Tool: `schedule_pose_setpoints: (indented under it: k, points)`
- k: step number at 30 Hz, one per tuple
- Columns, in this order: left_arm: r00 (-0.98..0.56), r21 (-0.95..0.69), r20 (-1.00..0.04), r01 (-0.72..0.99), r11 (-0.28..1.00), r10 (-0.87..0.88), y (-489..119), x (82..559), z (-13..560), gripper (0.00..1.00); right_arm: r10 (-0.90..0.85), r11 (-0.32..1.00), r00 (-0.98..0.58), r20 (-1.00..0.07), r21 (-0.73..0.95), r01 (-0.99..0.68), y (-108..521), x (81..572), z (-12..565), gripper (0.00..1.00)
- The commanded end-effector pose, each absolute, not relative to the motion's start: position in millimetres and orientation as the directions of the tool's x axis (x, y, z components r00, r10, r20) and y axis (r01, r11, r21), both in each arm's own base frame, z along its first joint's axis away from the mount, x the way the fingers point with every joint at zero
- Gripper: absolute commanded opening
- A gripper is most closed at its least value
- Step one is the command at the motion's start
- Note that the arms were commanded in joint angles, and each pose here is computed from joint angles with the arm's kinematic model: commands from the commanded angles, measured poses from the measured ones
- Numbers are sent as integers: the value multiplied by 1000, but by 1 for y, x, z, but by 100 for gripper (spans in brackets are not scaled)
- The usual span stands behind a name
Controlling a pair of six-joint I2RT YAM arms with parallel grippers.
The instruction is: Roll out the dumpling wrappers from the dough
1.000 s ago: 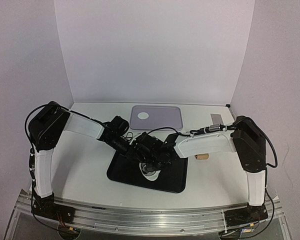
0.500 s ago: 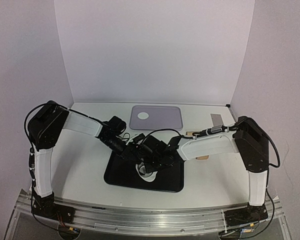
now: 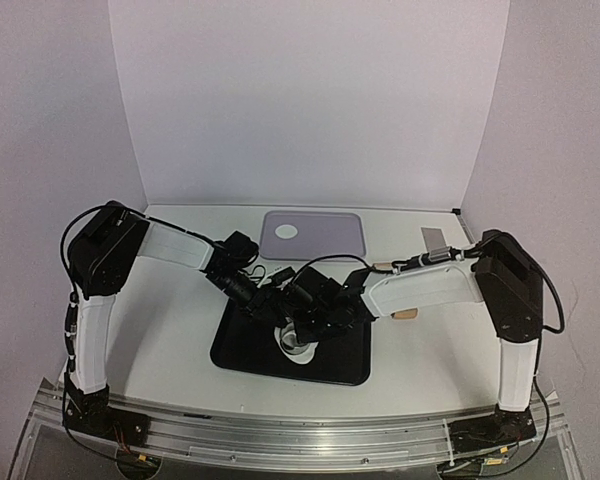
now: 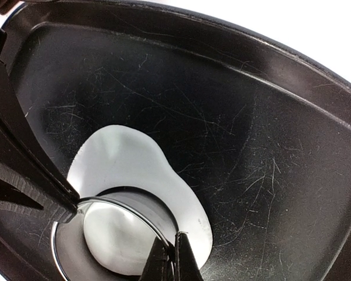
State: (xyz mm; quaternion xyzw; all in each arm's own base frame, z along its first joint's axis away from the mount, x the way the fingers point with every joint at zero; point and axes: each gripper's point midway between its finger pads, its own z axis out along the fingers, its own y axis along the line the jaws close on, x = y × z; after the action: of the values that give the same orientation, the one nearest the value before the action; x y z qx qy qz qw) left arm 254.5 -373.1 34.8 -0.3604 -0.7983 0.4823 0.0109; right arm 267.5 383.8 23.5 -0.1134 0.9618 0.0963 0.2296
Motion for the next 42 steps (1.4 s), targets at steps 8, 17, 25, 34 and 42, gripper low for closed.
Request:
schedule_pose_setpoints:
  k: [8, 17, 25, 34, 42]
  points:
    - [-735, -741, -23, 468, 482, 677, -338, 185, -50, 0, -224, 968, -880, -418, 12, -252, 335, 311, -3, 0]
    - [-735, -747, -54, 479, 461, 676, -349, 191, -45, 0, -250, 961, -872, -421, 0, -276, 335, 323, 8, 0]
    - [-742, -765, -54, 461, 450, 669, -356, 192, -39, 0, -265, 957, -858, -440, -7, -291, 329, 337, 19, 0]
    - [-776, -755, -93, 464, 464, 624, -365, 219, -9, 0, -189, 967, -879, -439, 72, -244, 338, 331, 34, 0]
    - [-780, -754, -111, 470, 459, 616, -373, 231, 25, 0, -141, 964, -860, -490, 132, -233, 349, 333, 76, 0]
